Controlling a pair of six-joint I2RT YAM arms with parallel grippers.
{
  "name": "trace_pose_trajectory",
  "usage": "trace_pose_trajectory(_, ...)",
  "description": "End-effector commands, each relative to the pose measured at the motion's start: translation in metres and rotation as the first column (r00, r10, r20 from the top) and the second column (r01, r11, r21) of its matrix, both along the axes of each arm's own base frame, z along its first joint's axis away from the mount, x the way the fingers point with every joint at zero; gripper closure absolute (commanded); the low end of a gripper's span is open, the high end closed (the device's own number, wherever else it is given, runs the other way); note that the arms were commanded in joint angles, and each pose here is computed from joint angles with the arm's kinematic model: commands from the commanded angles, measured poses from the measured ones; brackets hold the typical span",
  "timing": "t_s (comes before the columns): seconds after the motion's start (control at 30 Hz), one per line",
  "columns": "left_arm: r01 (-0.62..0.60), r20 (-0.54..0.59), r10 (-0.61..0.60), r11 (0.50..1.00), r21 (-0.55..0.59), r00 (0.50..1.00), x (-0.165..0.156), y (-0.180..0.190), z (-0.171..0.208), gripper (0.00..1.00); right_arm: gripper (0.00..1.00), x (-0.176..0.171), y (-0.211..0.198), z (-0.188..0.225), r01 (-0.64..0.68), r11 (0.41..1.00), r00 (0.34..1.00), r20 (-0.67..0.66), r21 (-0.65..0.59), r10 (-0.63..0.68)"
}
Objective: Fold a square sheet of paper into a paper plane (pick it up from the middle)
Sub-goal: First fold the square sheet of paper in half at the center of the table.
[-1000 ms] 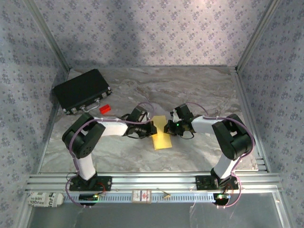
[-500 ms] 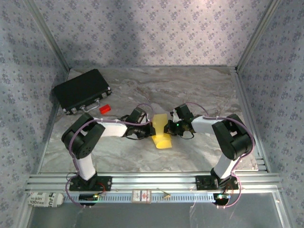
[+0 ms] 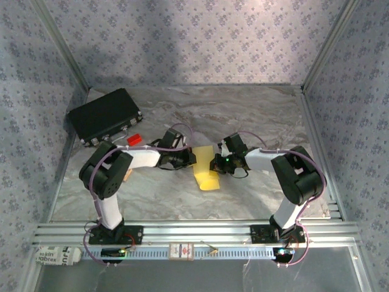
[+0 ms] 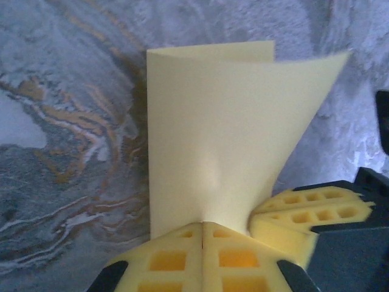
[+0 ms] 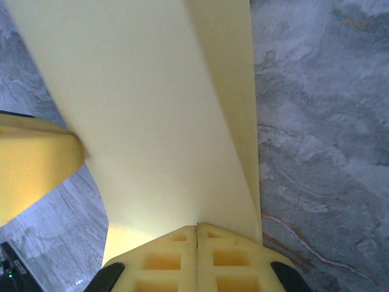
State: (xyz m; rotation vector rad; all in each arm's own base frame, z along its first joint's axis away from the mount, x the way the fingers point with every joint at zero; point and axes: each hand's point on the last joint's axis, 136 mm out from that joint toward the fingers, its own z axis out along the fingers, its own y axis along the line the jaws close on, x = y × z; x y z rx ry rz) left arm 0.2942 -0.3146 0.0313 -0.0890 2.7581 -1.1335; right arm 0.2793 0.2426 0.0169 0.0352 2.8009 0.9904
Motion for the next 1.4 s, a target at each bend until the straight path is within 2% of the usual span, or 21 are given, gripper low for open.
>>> trace_pose_trajectory(0.0, 0.034, -0.042, -0.033, 0.999, 0.032, 0.999, -0.009, 0.002, -0.016, 1.00, 1.00, -0.038, -0.044, -0.055, 0.039, 0.973, 0.985, -0.157, -0.228, -0.076)
trace_pose_trajectory(0.13, 0.021, -0.077, -0.011, 0.991, 0.136, 0.997, -0.015, 0.019, -0.039, 1.00, 1.00, -0.039, -0.045, -0.055, 0.035, 0.972, 0.985, -0.158, -0.231, -0.073)
trace_pose_trajectory(0.23, 0.025, -0.080, -0.012, 0.986, 0.167, 0.997, -0.015, 0.023, -0.042, 1.00, 1.00, -0.039, -0.045, -0.054, 0.034, 0.972, 0.985, -0.158, -0.230, -0.072)
trace_pose_trajectory(0.57, 0.065, 0.020, -0.066, 0.997, 0.028, 0.998, 0.010, -0.009, 0.014, 0.99, 1.00, -0.036, -0.044, -0.052, 0.031, 0.971, 0.986, -0.152, -0.235, -0.068)
trace_pose_trajectory(0.77, 0.032, -0.013, -0.032, 0.999, 0.043, 0.999, 0.019, -0.002, -0.004, 0.99, 1.00, -0.038, -0.044, -0.054, 0.028, 0.971, 0.985, -0.157, -0.237, -0.066)
trace_pose_trajectory(1.0, 0.012, -0.059, -0.005, 0.993, 0.120, 0.998, 0.019, 0.021, -0.035, 1.00, 1.00, -0.039, -0.044, -0.053, 0.021, 0.972, 0.985, -0.162, -0.236, -0.061)
trace_pose_trajectory(1.37, 0.027, -0.024, -0.025, 0.998, 0.063, 0.999, 0.038, 0.006, -0.003, 1.00, 1.00, -0.038, -0.046, -0.053, 0.020, 0.970, 0.985, -0.163, -0.241, -0.061)
